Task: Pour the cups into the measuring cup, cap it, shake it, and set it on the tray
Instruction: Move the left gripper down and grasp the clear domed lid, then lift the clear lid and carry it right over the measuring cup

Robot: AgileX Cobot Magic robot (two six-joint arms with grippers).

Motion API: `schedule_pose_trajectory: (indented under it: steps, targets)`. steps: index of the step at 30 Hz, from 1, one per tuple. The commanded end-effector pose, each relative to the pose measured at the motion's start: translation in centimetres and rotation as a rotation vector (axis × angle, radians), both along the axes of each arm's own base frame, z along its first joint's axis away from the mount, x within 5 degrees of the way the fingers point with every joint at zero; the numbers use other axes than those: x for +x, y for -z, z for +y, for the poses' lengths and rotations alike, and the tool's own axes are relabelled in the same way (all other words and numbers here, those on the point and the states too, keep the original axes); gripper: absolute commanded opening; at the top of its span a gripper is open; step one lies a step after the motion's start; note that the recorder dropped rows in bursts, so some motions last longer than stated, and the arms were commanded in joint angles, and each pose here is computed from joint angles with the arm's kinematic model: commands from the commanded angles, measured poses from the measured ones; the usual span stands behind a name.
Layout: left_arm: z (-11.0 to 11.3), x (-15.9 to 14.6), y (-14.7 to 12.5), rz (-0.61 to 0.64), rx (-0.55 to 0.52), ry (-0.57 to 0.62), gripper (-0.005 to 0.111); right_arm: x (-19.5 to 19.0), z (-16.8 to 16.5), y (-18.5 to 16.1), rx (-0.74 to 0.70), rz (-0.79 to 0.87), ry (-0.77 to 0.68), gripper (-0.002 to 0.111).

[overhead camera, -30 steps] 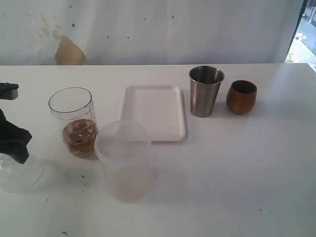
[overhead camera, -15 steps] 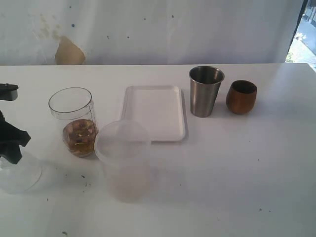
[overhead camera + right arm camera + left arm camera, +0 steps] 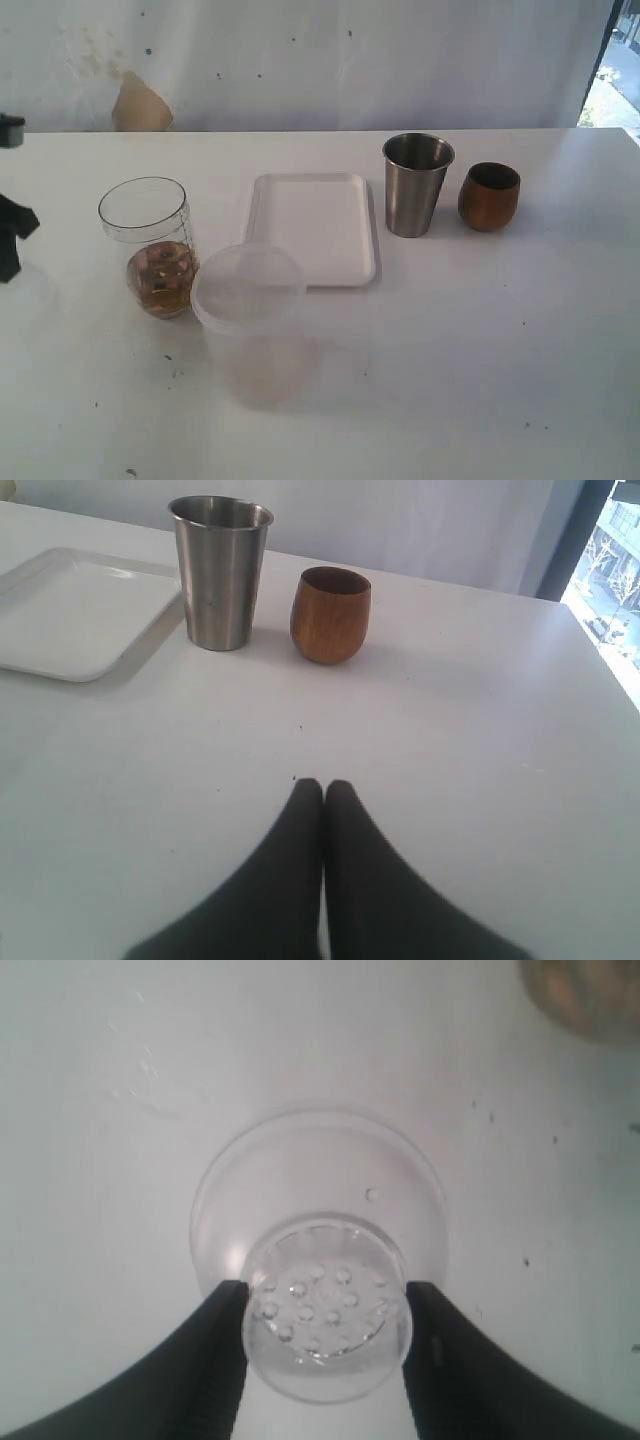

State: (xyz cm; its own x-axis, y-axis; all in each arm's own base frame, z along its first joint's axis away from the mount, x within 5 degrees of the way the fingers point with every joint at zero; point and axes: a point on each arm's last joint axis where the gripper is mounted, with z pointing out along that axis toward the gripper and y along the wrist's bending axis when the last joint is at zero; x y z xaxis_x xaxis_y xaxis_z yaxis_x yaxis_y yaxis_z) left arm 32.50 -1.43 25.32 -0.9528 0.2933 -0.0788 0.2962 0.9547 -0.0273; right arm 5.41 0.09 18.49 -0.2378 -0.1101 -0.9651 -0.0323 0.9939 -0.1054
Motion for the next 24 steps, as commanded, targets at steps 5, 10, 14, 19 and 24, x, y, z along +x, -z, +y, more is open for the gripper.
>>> schedule_pose_trajectory:
  steps: [5,10,14,19,24]
  targets:
    - [-0.5,1.3,-7.6,-0.242,-0.044,-0.063,0.000,0.0,0.0,0.1,0.002,-0.009,0.003,0.000]
    - [-2.9,1.4,-9.6,-0.303,-0.114,-0.016,0.000,0.0,0.0,0.1,0.002,-0.009,0.003,0.000]
    - [-5.4,1.3,-11.0,-0.350,-0.127,0.062,0.000,0.0,0.0,0.1,0.002,-0.009,0.003,0.000]
    - [-7.4,0.9,-12.4,-0.388,-0.157,0.089,0.000,0.0,0.0,0.1,0.002,-0.009,0.003,0.000]
    - [-9.2,0.6,-12.2,-0.375,-0.172,0.100,0.000,0.0,0.0,0.1,0.002,-0.009,0.003,0.000]
